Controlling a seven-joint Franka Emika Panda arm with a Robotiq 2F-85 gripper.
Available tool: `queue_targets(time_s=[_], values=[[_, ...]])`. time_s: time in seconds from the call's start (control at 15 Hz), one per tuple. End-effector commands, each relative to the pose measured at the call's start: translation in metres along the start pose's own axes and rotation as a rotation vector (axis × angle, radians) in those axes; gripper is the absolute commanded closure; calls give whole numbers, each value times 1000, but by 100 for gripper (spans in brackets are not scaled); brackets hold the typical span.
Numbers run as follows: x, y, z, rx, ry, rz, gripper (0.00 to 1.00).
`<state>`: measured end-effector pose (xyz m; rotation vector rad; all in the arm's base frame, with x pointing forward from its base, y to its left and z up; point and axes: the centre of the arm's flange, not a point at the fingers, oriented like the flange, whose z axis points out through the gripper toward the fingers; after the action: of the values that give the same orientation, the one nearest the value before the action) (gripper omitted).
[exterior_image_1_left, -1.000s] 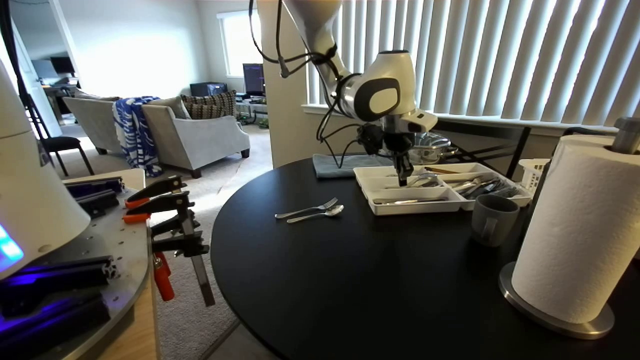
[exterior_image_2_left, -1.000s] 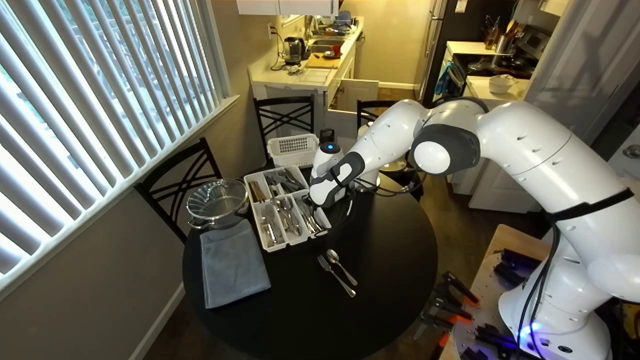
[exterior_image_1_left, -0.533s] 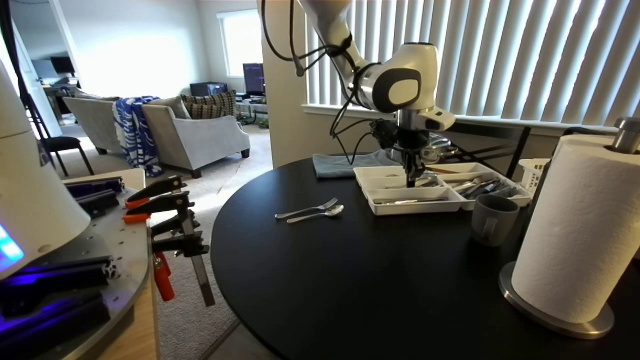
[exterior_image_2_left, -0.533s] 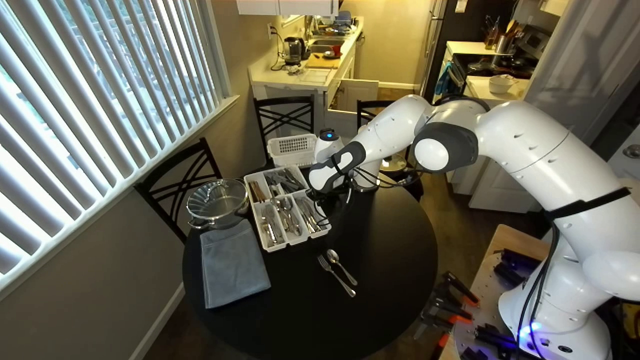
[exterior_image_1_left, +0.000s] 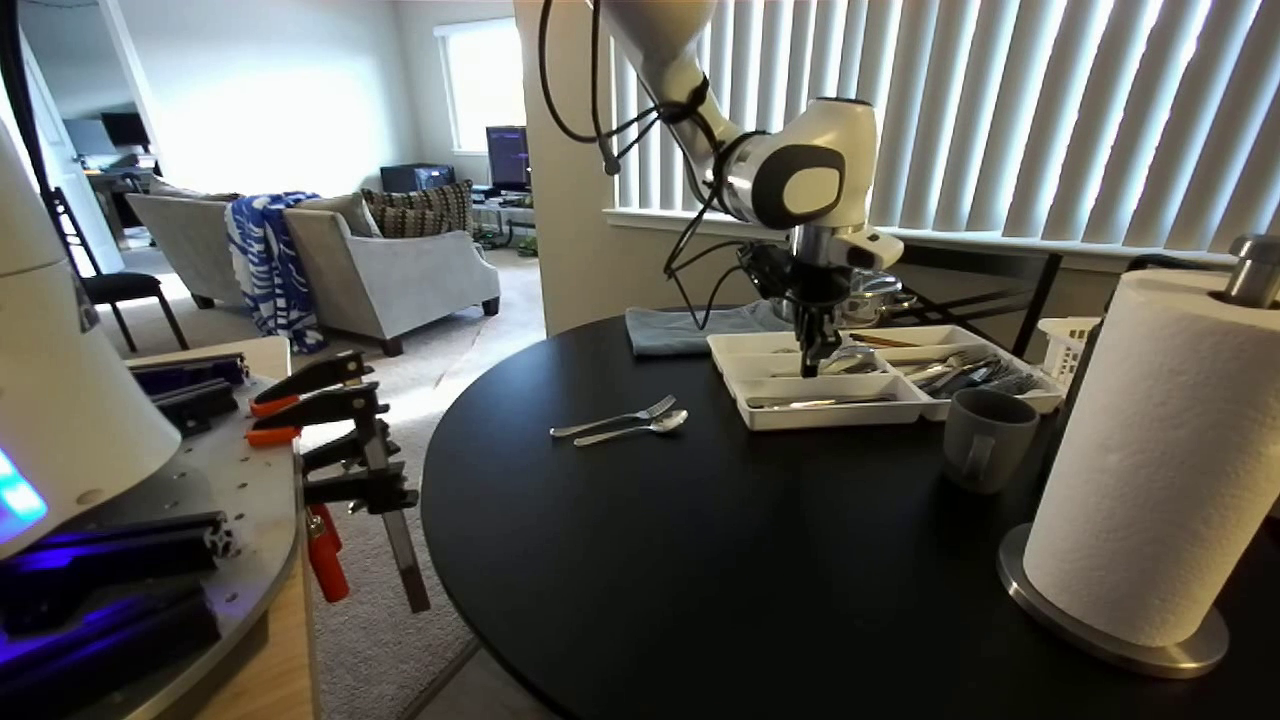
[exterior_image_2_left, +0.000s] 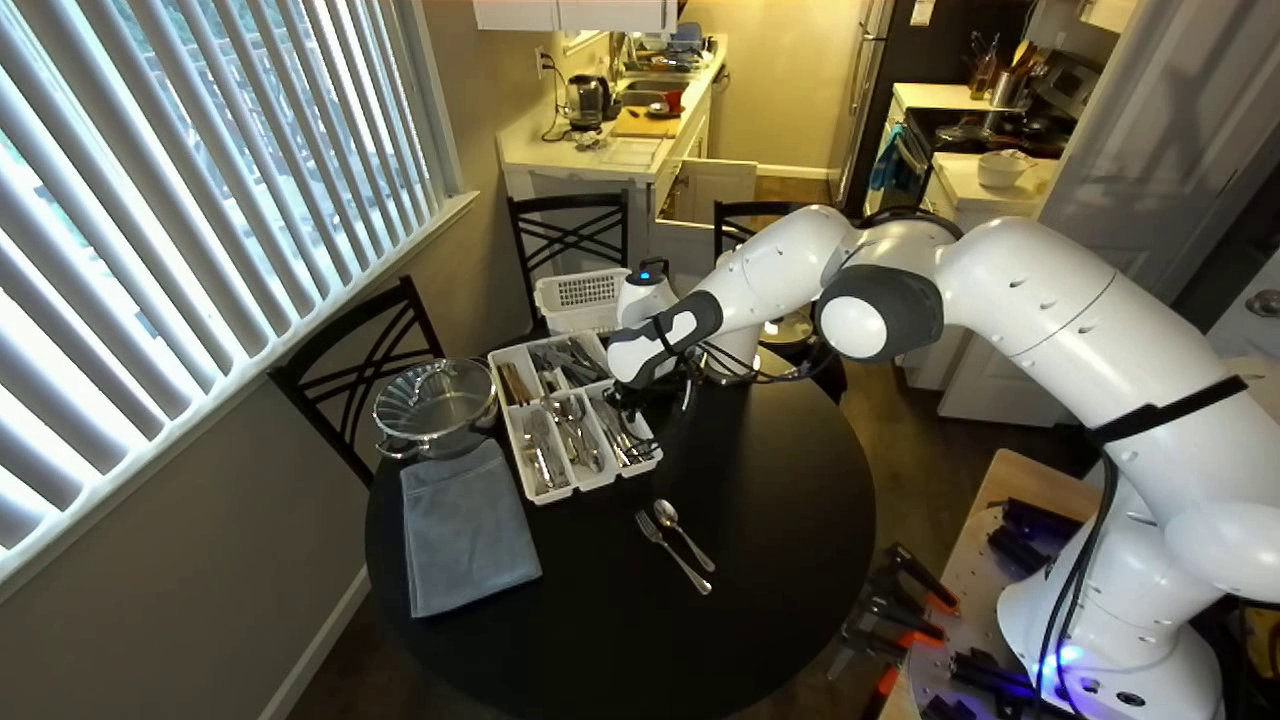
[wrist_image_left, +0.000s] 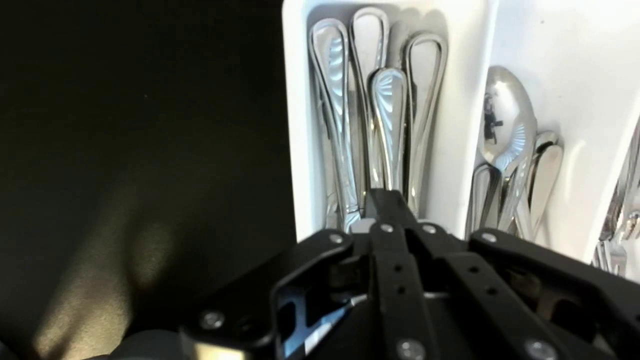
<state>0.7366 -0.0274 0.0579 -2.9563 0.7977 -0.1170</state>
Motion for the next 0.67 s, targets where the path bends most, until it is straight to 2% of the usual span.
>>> queue_targets(time_s=[0.0, 0.6], values=[[6, -7, 7, 7, -26, -33, 100], [0, -6, 8, 0, -13, -8, 99]])
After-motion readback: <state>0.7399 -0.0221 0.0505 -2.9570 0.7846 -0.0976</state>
